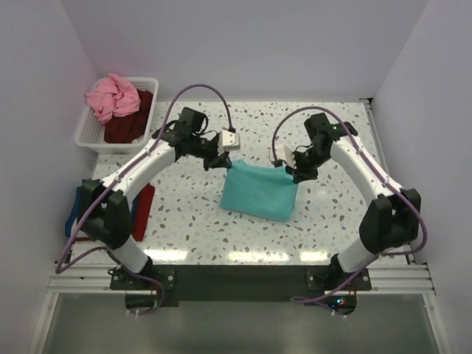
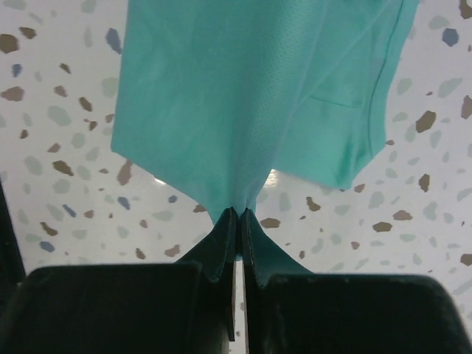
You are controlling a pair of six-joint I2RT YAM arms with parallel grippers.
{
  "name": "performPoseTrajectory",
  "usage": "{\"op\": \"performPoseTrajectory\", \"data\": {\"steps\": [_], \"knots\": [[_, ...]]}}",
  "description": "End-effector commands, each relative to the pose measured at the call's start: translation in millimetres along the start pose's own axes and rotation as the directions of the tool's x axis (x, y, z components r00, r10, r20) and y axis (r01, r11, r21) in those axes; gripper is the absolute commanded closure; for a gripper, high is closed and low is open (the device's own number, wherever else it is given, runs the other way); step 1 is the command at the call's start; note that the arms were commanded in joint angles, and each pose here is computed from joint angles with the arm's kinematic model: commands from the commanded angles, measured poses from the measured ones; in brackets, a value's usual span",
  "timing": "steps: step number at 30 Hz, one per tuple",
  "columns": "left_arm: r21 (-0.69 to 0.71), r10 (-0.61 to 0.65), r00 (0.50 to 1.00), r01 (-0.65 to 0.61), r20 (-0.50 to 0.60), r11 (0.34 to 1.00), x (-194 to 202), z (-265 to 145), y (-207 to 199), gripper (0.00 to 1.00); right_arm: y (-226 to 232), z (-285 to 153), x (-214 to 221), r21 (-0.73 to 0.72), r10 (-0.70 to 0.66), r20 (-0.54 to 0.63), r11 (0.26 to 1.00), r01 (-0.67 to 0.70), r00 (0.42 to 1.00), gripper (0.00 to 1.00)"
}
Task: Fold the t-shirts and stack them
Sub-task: Fold the tshirt
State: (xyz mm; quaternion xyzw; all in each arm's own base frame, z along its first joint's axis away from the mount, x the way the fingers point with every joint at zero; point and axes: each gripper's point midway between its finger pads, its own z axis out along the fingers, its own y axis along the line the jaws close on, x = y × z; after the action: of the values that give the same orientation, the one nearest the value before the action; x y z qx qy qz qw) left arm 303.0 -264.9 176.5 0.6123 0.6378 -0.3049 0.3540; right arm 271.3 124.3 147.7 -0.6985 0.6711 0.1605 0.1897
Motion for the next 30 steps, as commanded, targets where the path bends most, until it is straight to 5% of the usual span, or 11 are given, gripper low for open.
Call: {"op": "performPoseTrajectory", "data": {"steps": [1,6,12,18,23,30], "knots": [[0.017,-0.006,1.0,0.005,0.023,1.0,-3,4,34,1.0,-38,14,1,-0.037,-0.029,0.032,0.999,0.03,0.999,1.0],[-0.024,-0.131,0.991,0.131,-0.005,0.991,33,43,114,1.0,-94,61,23,-0.076,0.053,0.029,0.996,-0.051,0.998,1.0],[0.004,-0.276,0.96,0.276,-0.057,0.961,79,79,125,1.0,-109,106,51,-0.092,0.078,-0.007,0.993,-0.078,0.997,1.0],[0.093,-0.376,0.918,0.388,-0.123,0.917,115,82,51,1.0,-102,122,54,-0.064,0.055,-0.019,0.996,-0.056,0.998,1.0],[0.113,-0.422,0.898,0.436,-0.128,0.893,122,55,-20,1.0,-40,123,36,-0.149,0.02,-0.014,0.989,-0.022,1.0,1.0],[0.132,-0.378,0.922,0.386,-0.081,0.913,105,35,-53,1.0,17,92,16,-0.188,0.069,0.036,0.98,-0.061,0.997,1.0]]}}
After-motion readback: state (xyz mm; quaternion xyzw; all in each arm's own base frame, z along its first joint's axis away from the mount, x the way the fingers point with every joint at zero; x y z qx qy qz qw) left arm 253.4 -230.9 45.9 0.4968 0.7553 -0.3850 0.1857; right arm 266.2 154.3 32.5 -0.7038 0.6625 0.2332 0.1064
